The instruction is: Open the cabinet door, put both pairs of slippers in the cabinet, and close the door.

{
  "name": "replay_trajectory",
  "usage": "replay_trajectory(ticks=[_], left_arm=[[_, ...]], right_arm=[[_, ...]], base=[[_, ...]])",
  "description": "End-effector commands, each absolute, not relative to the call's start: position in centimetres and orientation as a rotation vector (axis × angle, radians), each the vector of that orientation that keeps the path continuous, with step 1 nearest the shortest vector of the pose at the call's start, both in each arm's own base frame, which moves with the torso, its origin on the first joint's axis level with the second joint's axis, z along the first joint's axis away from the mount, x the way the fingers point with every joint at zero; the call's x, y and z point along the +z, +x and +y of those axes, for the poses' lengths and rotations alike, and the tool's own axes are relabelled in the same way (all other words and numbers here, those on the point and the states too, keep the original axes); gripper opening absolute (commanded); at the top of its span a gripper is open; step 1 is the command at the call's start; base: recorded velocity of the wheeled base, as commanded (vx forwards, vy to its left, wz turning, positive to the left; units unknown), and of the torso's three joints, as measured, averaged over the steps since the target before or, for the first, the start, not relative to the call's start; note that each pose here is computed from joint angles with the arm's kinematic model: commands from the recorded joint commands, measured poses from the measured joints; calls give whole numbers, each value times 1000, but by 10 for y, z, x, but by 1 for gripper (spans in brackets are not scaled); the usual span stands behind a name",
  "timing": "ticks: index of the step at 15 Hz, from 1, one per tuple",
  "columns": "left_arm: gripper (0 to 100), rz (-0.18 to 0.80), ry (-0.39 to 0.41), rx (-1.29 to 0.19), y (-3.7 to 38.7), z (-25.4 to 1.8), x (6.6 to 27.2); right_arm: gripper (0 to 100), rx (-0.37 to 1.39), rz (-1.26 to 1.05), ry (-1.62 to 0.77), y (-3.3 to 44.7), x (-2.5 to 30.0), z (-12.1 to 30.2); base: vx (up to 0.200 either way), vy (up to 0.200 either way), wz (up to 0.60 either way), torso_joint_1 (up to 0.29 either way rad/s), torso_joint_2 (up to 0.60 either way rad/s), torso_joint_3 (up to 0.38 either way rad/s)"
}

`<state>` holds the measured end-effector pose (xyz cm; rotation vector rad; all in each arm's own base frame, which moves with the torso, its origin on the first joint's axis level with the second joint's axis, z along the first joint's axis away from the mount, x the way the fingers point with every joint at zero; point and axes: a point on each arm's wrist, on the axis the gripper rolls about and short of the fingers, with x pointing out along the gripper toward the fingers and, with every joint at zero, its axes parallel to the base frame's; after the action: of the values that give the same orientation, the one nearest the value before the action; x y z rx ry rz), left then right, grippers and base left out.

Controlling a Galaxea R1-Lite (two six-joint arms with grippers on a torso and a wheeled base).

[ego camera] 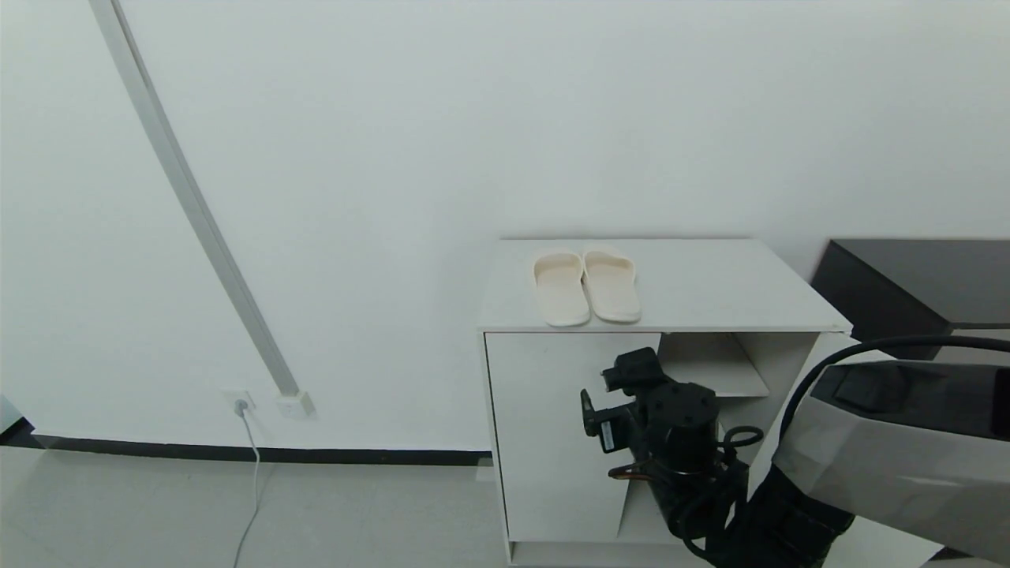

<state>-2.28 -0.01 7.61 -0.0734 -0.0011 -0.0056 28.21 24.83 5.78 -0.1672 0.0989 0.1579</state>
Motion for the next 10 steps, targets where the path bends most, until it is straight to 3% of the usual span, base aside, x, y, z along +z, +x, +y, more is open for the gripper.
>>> replay_trajectory(ticks=[1, 7, 10], left_arm=[[0, -1, -74, -8, -23, 0, 76], [0, -1, -71, -8, -23, 0, 76], [0, 0, -72, -6, -23, 0, 76]], right_arm=[[100, 141, 90, -149, 291, 85, 248], [100, 113, 173, -37, 312, 154, 257], [100, 118, 158, -26, 313, 166, 261]], base=[[0, 0, 0, 0, 0, 0], [0, 0, 0, 0, 0, 0], [0, 0, 0, 0, 0, 0]])
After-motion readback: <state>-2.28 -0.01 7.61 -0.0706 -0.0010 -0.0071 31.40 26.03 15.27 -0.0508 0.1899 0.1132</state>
